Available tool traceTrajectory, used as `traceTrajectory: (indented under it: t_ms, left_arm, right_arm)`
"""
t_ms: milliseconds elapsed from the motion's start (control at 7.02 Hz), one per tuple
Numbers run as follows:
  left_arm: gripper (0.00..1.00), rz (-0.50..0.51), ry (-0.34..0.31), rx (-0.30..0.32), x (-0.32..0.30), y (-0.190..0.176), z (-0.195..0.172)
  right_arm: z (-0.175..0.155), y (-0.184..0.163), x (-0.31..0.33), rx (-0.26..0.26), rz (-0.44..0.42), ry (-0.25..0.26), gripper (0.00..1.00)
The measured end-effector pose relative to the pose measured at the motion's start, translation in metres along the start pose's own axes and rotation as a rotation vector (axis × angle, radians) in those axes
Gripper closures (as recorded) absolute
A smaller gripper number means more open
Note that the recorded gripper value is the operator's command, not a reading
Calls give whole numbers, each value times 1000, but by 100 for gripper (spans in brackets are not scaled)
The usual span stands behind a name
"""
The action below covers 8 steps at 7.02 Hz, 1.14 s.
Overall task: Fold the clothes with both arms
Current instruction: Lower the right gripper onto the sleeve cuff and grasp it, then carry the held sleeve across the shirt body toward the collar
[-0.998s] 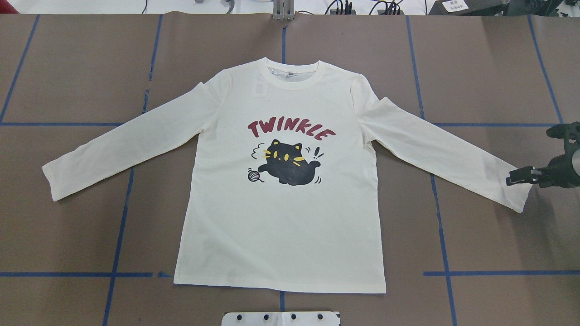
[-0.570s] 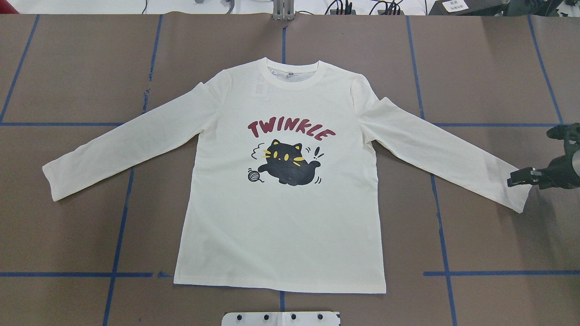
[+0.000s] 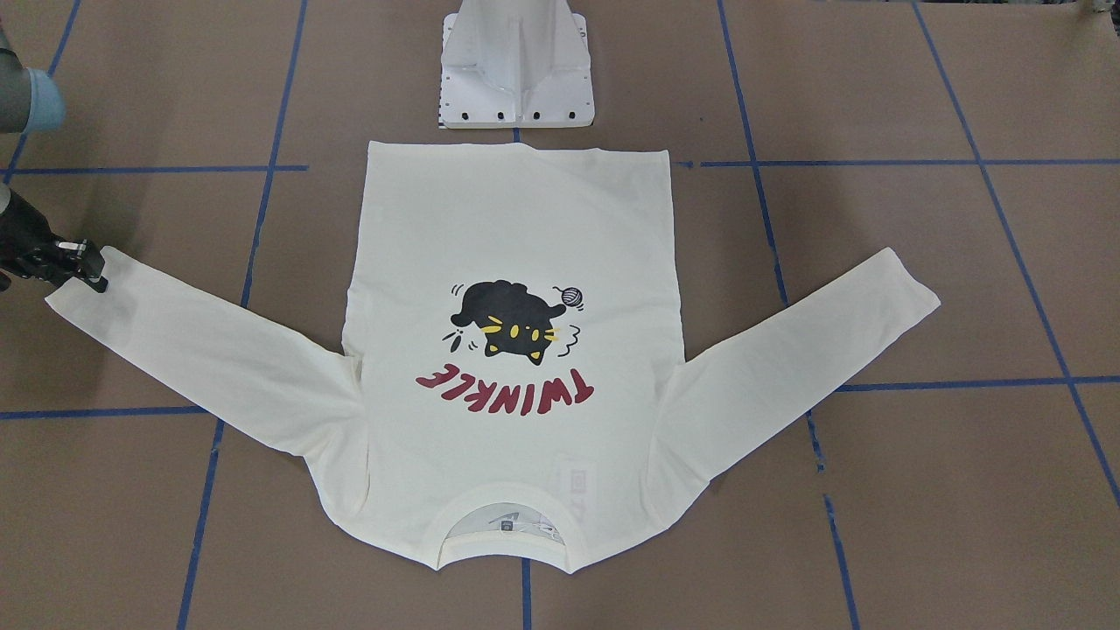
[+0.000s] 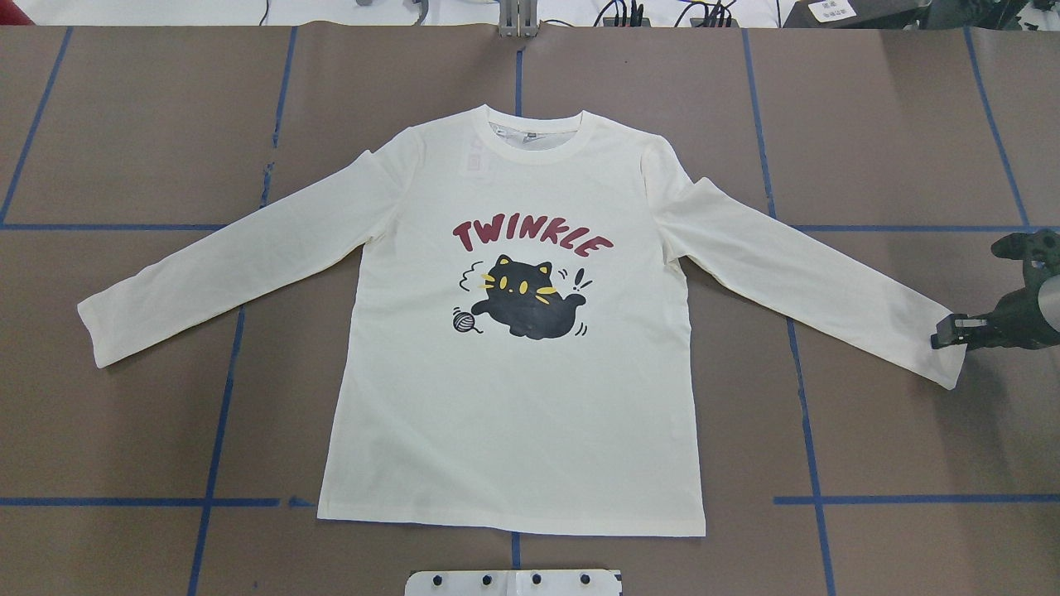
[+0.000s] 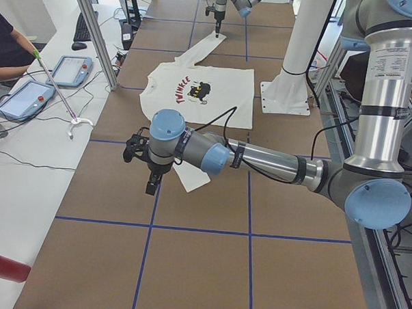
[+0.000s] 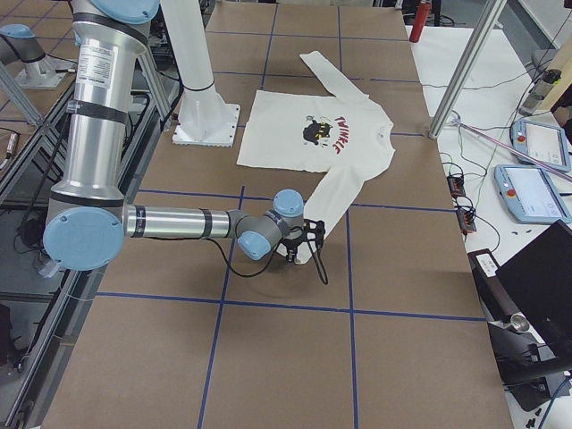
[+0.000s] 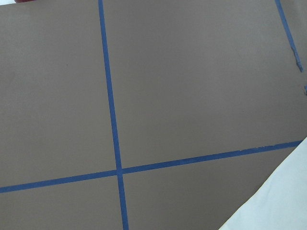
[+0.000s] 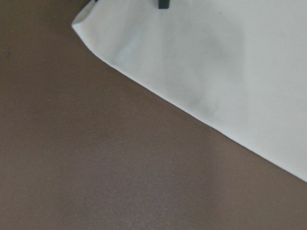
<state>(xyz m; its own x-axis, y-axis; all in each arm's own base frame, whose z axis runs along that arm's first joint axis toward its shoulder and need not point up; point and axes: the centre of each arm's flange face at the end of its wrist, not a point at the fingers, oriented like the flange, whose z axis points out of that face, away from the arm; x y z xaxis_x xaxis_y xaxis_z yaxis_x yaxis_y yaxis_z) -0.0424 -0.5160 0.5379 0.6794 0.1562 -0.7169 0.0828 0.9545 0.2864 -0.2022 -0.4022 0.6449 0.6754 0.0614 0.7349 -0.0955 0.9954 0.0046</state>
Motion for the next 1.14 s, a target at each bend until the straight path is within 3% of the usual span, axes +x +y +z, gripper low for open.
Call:
traceTrajectory:
  t_ms: [285,570,855,1140]
  left_arm:
    - [0,-1,1,0,0,0,0]
    - [0,-4,0,-3,-2,1,1]
    - [0,-8,0,-8,-4,2,3]
    - [0,-7,0,-5,-2,-1,3]
  right_arm:
    - [-9,-1,-10,14,-15,-24,100]
    - [-27,-2,-34,25,-47,-79,100]
    - [-55,-25,-100,52,-69,-194,100]
    - [-82,-84,-211,100,9,-331,100]
